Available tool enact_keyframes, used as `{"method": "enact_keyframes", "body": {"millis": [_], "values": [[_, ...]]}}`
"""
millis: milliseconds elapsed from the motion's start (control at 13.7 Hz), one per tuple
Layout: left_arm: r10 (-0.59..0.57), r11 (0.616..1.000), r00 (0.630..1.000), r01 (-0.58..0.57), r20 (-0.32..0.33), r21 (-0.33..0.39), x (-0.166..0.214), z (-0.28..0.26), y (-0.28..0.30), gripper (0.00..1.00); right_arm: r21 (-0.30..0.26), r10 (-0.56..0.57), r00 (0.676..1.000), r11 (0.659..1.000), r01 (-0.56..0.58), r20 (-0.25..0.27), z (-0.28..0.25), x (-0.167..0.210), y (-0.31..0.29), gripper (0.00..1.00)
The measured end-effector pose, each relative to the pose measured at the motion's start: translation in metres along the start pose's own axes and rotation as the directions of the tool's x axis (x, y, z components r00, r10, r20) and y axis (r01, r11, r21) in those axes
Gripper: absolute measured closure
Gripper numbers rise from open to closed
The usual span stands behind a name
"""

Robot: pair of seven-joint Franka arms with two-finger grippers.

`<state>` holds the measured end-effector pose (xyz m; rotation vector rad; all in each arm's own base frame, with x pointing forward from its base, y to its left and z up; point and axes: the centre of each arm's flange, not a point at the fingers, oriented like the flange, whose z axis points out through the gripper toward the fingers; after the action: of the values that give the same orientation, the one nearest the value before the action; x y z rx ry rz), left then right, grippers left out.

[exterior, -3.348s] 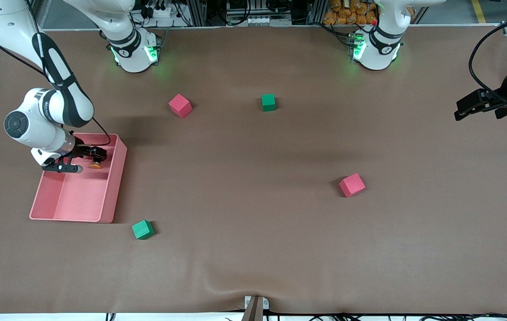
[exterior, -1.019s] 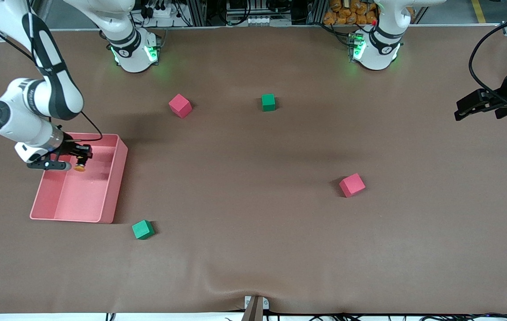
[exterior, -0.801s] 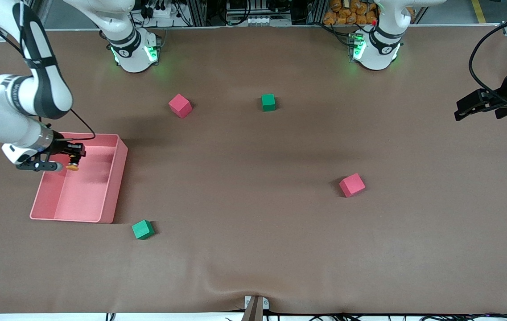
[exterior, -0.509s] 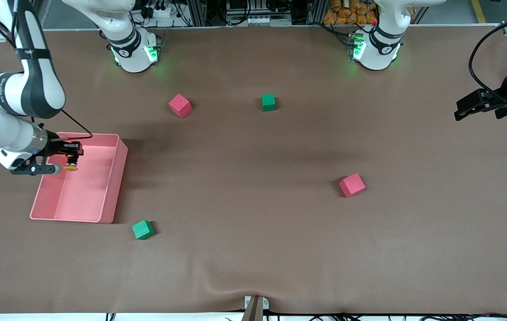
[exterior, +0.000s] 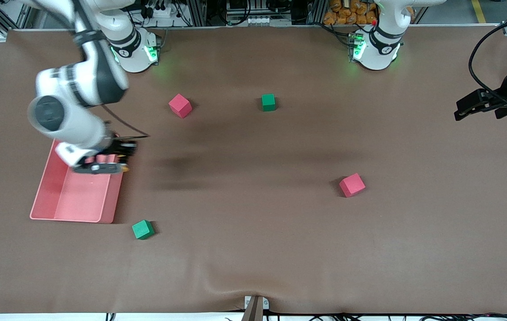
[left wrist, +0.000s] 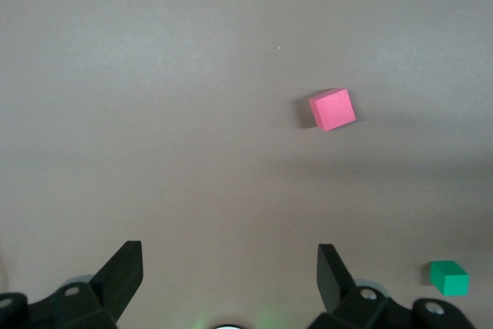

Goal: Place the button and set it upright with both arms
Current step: 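Lift the button out of the tray with the right gripper, then carry the button to mid-table and set it down with the right gripper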

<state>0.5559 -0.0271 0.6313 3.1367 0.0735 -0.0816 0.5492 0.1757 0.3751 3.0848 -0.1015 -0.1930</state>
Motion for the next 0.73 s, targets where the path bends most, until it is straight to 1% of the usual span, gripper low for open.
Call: {"method": "enact_keyframes", "body": {"millis": [291,509,582,655,728], "values": [[-0.001,1.000,1.000,0.001,0.000,0.000,0.000,0.000,0.000,0.00,0.011,0.142,0.989,0.990,-0.142,-0.043,0.011,-0.012,-0.158,0.66],[-0.001,1.000,1.000,0.001,0.000,0.000,0.000,0.000,-0.001,0.00,0.016,0.196,0.979,0.981,-0.195,-0.048,0.043,-0.013,-0.235,0.66],[-0.001,1.000,1.000,0.001,0.000,0.000,0.000,0.000,-0.001,0.00,0.027,0.212,0.976,0.977,-0.211,-0.055,0.053,-0.012,-0.256,0.66],[-0.001,1.000,1.000,0.001,0.000,0.000,0.000,0.000,-0.001,0.00,0.050,0.229,0.971,0.973,-0.226,-0.069,0.061,-0.011,-0.274,0.66],[-0.001,1.000,1.000,0.001,0.000,0.000,0.000,0.000,-0.001,0.00,0.086,0.251,0.964,0.966,-0.243,-0.088,0.068,-0.010,-0.290,0.66]]}}
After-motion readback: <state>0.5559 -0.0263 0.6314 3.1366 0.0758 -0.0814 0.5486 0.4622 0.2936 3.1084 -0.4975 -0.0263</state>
